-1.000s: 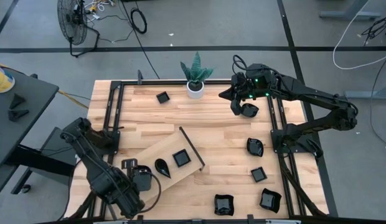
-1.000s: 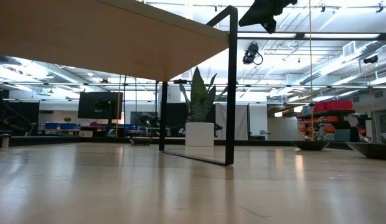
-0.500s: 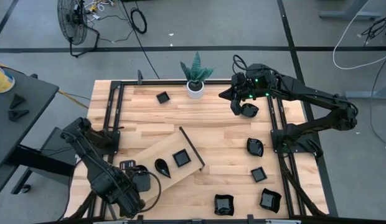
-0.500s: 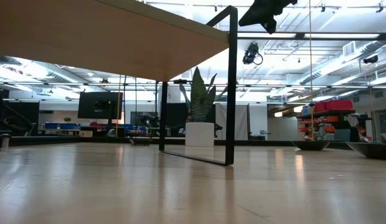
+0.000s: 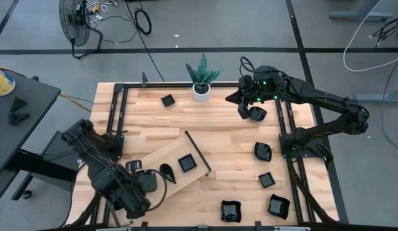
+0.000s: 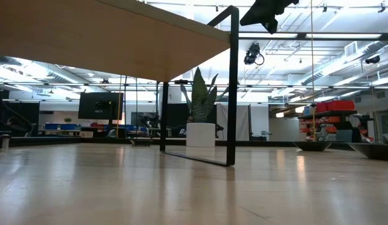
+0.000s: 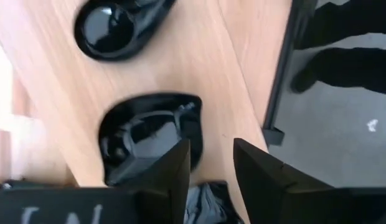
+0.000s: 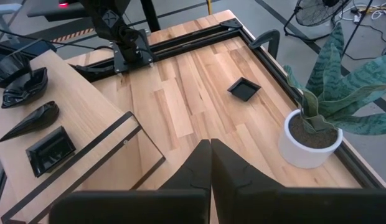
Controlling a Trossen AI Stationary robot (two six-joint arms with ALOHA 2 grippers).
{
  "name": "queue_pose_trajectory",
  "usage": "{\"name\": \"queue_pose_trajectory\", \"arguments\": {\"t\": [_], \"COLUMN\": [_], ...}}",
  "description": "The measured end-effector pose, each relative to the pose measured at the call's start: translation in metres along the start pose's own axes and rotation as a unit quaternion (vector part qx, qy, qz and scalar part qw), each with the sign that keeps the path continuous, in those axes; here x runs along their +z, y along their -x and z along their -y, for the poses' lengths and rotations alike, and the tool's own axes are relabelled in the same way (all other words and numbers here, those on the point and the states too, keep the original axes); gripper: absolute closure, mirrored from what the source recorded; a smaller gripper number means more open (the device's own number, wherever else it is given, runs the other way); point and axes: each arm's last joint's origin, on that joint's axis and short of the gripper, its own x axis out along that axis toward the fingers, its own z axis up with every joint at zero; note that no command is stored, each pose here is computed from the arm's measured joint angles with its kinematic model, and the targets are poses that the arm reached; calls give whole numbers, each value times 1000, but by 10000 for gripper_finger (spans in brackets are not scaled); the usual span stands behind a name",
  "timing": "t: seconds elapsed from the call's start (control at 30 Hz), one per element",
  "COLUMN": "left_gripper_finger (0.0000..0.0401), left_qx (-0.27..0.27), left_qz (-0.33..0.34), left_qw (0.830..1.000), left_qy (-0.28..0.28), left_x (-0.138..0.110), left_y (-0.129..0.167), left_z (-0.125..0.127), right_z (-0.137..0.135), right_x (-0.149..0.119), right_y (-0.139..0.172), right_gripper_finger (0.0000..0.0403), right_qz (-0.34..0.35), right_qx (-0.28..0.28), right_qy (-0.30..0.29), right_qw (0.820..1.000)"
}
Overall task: Pick & Place Mini shaped plates
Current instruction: Stack the black square plate on top of the black square plate on the shelf
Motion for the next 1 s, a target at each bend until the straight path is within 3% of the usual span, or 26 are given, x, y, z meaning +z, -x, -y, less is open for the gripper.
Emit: {"name": "queue_pose_trajectory", "arguments": {"t": [0.3, 0.6, 0.8, 1.0], "left_gripper_finger": [298, 327, 325, 290], "left_qx": [60, 128, 189, 207], "left_qz": [49, 166, 234, 217], "left_qw": [996, 978, 950, 946], "left_qy": [-54, 20, 89, 120], "left_x": [10, 33, 48, 65], "left_y": [-8, 20, 38, 37], "left_z": [-8, -55, -94, -122], "right_z": [0, 0, 0, 0], "right_x": [0, -1, -3, -6], "right_y": [0, 0, 0, 0], "right_gripper_finger": [399, 399, 399, 399], "right_qz": [0, -4, -17, -28], "right_qx": [4, 4, 3, 2], "right_qy": [0, -1, 0, 16], "right_qw": [1000, 1000, 1000, 999]}}
